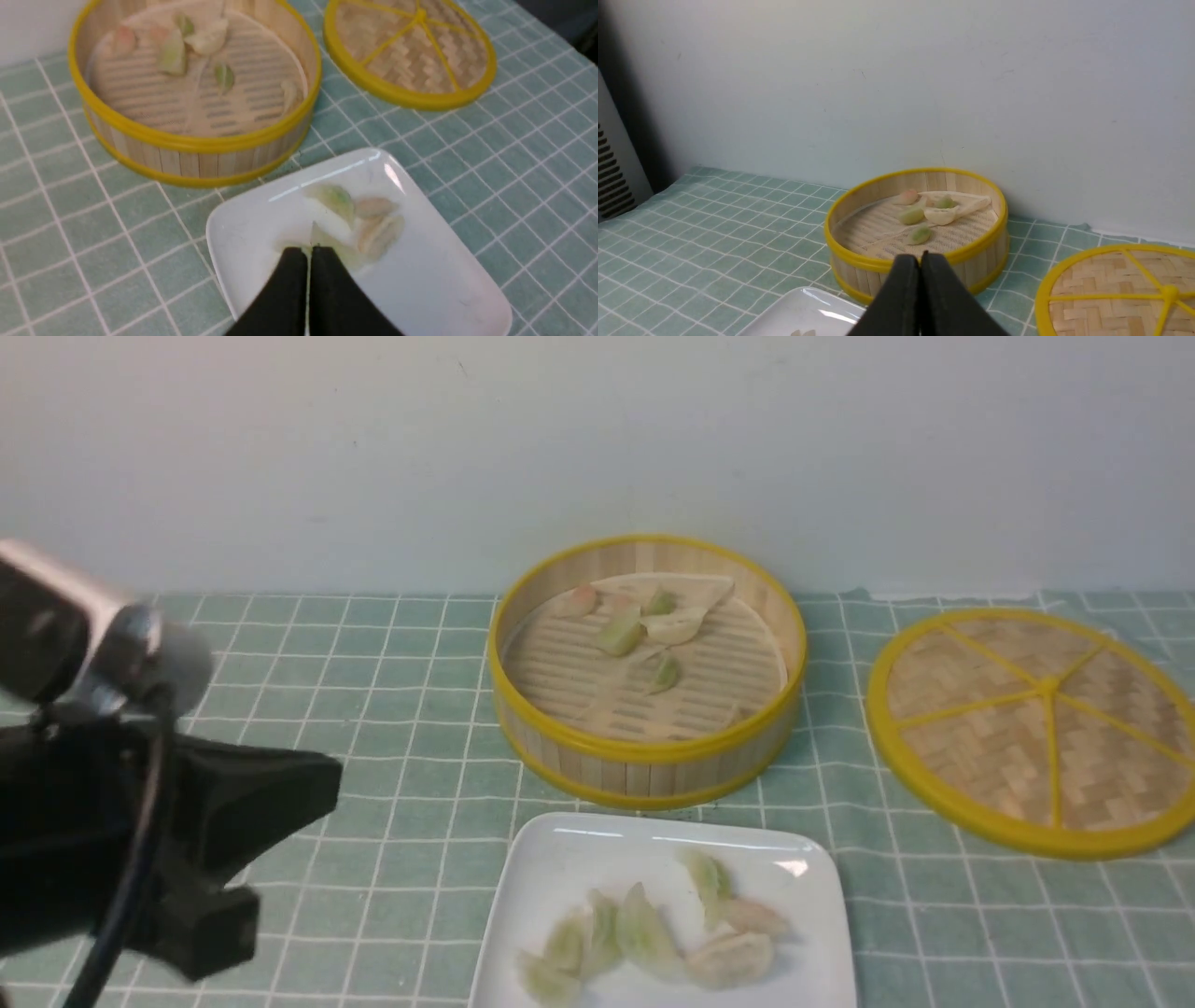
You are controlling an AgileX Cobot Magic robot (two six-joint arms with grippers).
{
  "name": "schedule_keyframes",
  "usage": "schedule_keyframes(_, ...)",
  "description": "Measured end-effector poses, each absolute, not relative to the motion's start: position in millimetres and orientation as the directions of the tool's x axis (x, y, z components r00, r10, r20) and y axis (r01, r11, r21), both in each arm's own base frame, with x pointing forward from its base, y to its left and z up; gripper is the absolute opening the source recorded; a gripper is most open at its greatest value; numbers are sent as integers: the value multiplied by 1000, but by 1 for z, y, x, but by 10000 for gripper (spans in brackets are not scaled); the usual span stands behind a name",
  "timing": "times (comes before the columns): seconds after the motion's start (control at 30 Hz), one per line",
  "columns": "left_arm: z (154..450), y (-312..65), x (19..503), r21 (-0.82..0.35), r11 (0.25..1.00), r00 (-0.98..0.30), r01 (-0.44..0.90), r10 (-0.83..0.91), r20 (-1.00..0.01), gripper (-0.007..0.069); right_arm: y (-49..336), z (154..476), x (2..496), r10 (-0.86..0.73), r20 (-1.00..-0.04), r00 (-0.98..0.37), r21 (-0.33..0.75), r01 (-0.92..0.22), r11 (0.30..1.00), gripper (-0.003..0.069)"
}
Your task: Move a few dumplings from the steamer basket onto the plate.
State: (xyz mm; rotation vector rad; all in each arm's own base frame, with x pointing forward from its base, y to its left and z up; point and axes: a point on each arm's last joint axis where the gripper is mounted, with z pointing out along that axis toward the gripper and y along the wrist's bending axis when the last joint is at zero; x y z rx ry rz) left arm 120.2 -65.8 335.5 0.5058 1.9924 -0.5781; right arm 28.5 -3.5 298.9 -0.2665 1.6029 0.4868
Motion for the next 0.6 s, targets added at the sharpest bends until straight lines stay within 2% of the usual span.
schedule_keyframes(0.23, 331, -48, 52, -135, 814, -191, 565, -30, -981, -6, -4, 299, 29, 116, -989, -96, 148, -452, 880, -15)
schedule_keyframes(0.43, 331, -42, 15, -112, 793, -52, 599, -101, -993, -6, -4, 299, 29, 116, -989, -96, 148, -452, 880, -15)
schedule_keyframes(0.6, 332, -40, 0, -88, 785, 10, 614, -119, -993, -6, -4, 299, 29, 116, -989, -96, 148, -452, 880, -15)
